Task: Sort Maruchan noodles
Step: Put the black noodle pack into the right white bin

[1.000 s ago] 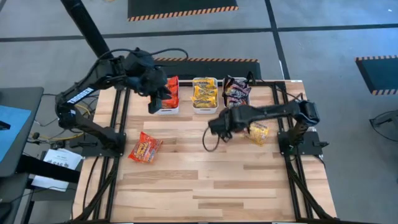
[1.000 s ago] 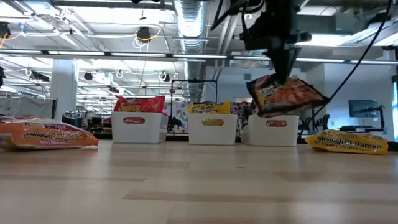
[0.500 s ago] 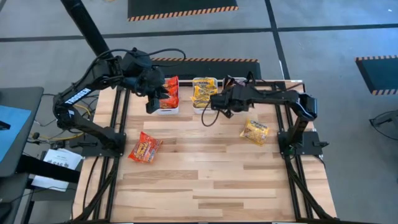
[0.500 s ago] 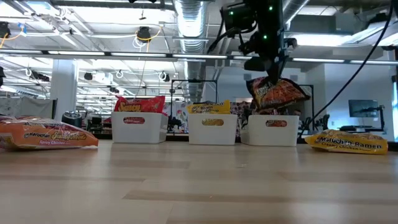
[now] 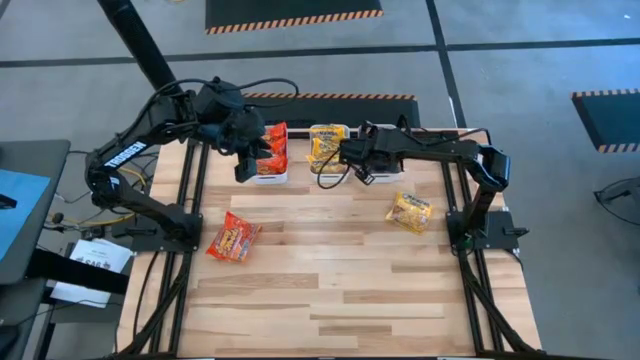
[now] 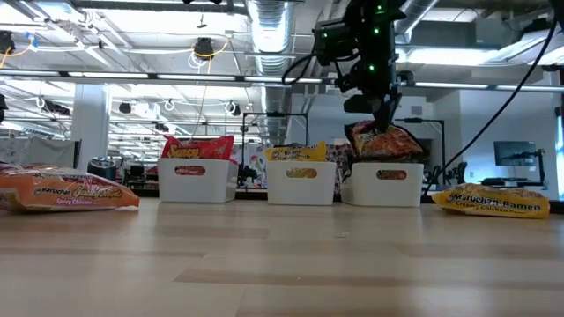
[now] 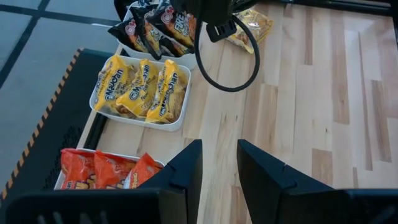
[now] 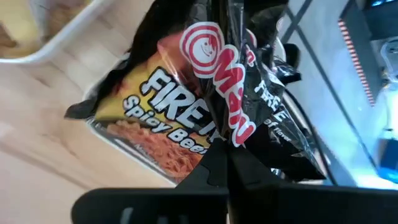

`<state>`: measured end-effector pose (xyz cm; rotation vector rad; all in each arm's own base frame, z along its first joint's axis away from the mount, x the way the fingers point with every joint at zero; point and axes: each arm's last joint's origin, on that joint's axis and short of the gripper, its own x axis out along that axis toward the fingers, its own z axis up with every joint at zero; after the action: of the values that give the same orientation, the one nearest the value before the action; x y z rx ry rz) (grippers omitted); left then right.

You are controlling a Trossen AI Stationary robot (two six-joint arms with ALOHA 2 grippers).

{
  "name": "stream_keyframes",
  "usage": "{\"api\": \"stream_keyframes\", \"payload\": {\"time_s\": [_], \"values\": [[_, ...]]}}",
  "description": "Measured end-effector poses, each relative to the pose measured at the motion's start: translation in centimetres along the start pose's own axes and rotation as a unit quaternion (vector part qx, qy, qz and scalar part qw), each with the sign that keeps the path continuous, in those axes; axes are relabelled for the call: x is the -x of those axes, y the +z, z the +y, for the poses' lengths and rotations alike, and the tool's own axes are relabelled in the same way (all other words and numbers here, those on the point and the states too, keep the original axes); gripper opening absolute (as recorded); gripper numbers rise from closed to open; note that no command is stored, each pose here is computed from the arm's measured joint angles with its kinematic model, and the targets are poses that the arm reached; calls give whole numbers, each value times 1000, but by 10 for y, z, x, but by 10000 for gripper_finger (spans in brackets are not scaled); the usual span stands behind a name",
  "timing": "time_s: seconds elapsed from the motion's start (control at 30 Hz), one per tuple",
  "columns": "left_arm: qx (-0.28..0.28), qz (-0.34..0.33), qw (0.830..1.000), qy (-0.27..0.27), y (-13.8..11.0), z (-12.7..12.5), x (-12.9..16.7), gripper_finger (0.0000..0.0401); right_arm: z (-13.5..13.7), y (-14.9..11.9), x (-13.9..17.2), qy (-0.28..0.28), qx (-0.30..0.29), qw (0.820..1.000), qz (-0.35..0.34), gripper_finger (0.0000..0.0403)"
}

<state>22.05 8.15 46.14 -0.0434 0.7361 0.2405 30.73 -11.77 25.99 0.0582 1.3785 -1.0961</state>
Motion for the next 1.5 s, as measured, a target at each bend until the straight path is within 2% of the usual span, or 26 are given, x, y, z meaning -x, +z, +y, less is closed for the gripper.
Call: {"api": "stream_keyframes", "payload": {"time_s": [0.37, 0.57, 0.77, 0.97, 1.1, 1.2, 1.37, 1.5], "values": [[-4, 0, 1000, 0, 0, 0, 0, 86, 3, 2, 0, 9, 4, 1000, -11, 13], [-4, 0, 1000, 0, 0, 0, 0, 86, 0, 3, -3, 30, 1, 1000, 5, 58], [-4, 0, 1000, 0, 0, 0, 0, 86, 0, 2, -3, 28, 4, 1000, 8, 99], [-5, 0, 1000, 0, 0, 0, 0, 86, -6, -2, 2, 16, 23, 999, 34, 119], [-5, 0, 1000, 0, 0, 0, 0, 86, -12, 0, 11, 16, 14, 999, 39, 123], [-5, 0, 1000, 0, 0, 0, 0, 86, -16, 1, 19, 50, 6, 997, 55, 123], [-5, 0, 1000, 0, 0, 0, 0, 86, -15, 1, 24, 162, -21, 980, 112, 123], [-10, 0, 1000, 0, 0, 0, 0, 86, -13, 3, 23, 188, -22, 975, 117, 123]]}}
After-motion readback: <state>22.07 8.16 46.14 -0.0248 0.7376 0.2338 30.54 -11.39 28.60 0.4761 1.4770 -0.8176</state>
